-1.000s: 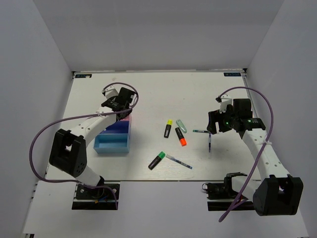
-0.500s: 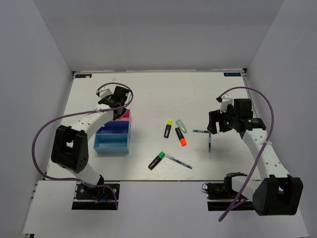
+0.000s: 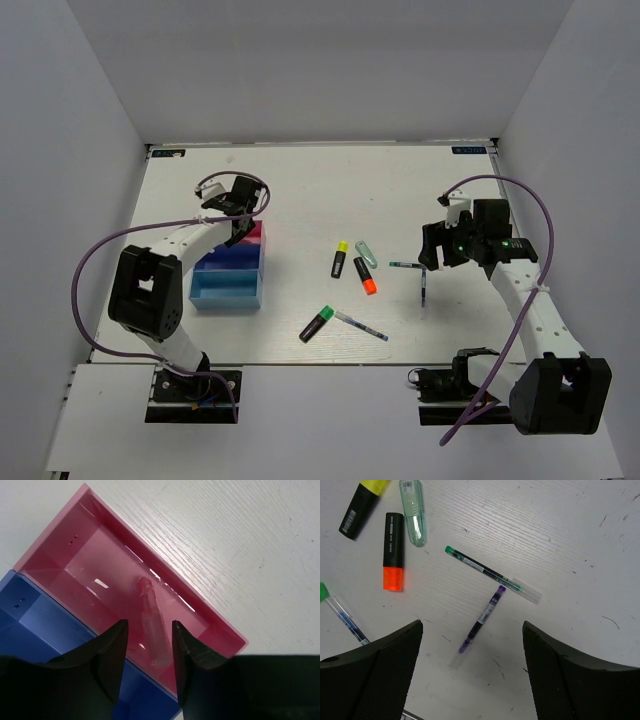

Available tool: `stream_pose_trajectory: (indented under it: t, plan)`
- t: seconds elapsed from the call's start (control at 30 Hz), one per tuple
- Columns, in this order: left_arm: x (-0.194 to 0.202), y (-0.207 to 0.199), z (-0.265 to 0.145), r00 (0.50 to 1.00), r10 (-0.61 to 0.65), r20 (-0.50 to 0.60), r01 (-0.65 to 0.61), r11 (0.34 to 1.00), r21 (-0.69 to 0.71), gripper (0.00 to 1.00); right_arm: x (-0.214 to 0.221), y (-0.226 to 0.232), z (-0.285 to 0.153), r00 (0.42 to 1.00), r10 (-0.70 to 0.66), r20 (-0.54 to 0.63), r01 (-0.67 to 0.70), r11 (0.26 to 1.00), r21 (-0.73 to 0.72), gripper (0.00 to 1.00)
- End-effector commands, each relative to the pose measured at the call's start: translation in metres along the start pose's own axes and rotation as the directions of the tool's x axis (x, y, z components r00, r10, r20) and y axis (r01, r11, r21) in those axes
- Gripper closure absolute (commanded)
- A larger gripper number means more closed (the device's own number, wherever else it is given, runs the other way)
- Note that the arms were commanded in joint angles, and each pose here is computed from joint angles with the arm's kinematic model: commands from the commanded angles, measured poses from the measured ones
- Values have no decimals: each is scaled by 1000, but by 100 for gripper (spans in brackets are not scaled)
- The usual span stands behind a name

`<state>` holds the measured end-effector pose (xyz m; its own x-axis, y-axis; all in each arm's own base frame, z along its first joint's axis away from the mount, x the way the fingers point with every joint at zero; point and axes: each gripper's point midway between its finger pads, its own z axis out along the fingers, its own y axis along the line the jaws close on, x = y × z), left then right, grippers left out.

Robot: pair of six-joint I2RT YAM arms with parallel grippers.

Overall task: Sort the stationery into containers
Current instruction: Place the stationery into the container

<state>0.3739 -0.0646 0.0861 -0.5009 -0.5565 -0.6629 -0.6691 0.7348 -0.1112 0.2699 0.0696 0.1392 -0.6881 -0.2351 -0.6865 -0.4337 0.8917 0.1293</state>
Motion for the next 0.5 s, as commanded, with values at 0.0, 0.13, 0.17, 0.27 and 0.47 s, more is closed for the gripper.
stream_pose_trajectory:
  t: [0.0, 0.13, 0.17, 0.27, 0.47]
  plan:
    - [-13, -1, -3, 999, -40, 25, 41, 999, -5, 48, -19, 2, -11, 999, -7, 53, 7, 1000, -5, 17]
    - [-15, -1, -3, 999, -42, 21, 42, 999, -8, 44, -19, 2, -11, 998, -8, 55, 8, 1000, -5, 17]
    - [-17, -2, -4, 999, -44, 23, 45, 999, -7, 42, -17, 1, -11, 999, -2, 51, 3, 1000, -6, 17]
    - [-26, -7, -16, 998, -50, 40, 48, 998, 42, 50, -18, 2, -11, 999, -5, 54, 6, 1000, -11, 17]
    - [0, -74, -94, 939, 319, 128, -342, 829, 443, 100, -16, 3, -11, 999, -10, 50, 11, 1000, -18, 57]
